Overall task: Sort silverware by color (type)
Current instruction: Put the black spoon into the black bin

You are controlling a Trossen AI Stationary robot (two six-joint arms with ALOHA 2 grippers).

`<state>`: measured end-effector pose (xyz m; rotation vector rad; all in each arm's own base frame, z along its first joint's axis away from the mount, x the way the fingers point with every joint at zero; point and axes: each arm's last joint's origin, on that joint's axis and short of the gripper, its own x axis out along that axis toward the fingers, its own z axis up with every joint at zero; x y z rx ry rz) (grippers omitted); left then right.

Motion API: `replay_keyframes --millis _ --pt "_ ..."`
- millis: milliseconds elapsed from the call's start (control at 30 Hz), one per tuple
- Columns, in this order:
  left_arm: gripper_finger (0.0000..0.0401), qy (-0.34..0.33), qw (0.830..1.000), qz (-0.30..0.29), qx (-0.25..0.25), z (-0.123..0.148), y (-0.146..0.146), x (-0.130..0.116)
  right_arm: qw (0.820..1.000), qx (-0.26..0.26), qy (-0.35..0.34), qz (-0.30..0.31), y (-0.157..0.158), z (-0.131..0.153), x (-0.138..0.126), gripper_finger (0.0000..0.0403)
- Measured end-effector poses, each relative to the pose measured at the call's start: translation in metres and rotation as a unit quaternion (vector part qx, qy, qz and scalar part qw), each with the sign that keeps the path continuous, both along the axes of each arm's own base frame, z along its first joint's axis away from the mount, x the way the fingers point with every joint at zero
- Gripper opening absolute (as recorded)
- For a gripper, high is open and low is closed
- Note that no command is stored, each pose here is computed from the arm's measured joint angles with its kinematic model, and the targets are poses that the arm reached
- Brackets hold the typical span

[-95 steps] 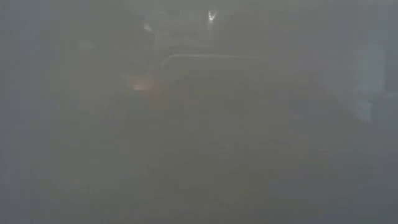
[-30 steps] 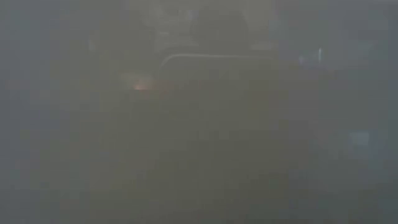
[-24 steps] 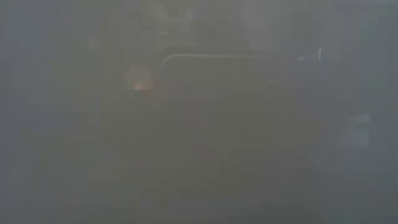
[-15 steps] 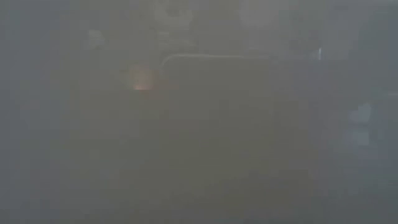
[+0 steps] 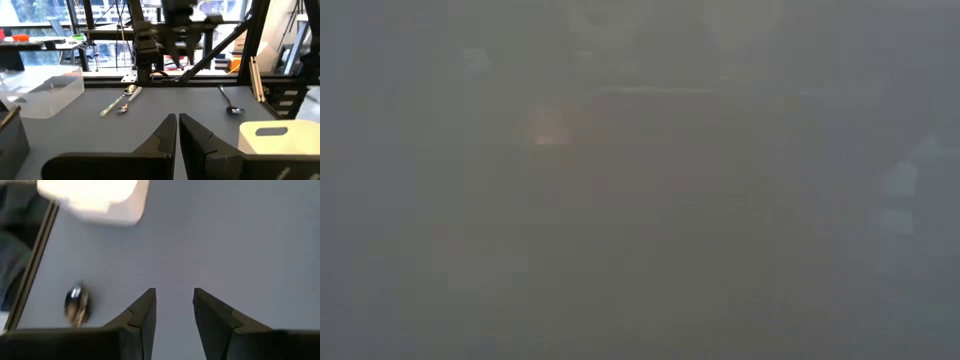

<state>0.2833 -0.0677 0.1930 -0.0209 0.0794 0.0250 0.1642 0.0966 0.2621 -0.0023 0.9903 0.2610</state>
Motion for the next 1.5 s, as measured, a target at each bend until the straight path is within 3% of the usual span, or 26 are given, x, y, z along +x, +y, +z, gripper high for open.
replay_keyframes --millis 100,333,600,767,1033,1333,1500 --pt "0.0015 0.000 1.000 0.002 -0.028 0.000 0.000 0.000 0.999 0.000 0.036 0.001 0.026 -0.011 -0.007 0.0121" --pt "0.0015 0.001 1.000 -0.003 -0.031 0.000 -0.009 -0.002 0.994 0.018 0.110 -0.005 0.086 -0.044 -0.026 0.0121" --pt "0.0015 0.000 0.999 -0.010 -0.042 0.000 -0.018 -0.005 0.982 0.007 0.186 -0.030 0.128 -0.086 -0.044 0.0121" --pt "0.0015 0.008 0.998 -0.013 -0.068 -0.002 -0.022 -0.007 0.975 -0.021 0.217 -0.040 0.136 -0.108 -0.044 0.0121" --pt "0.0015 0.015 0.997 -0.025 -0.073 -0.003 -0.030 -0.010 0.973 -0.009 0.229 -0.038 0.144 -0.120 -0.041 0.0117" --pt "0.0015 0.013 0.997 -0.008 -0.070 -0.003 -0.028 -0.009 0.970 0.000 0.240 -0.050 0.142 -0.117 -0.042 0.0029" --pt "0.0015 0.013 0.997 -0.008 -0.069 -0.003 -0.028 -0.009 0.964 0.036 0.249 -0.085 0.137 -0.105 -0.039 0.0028"
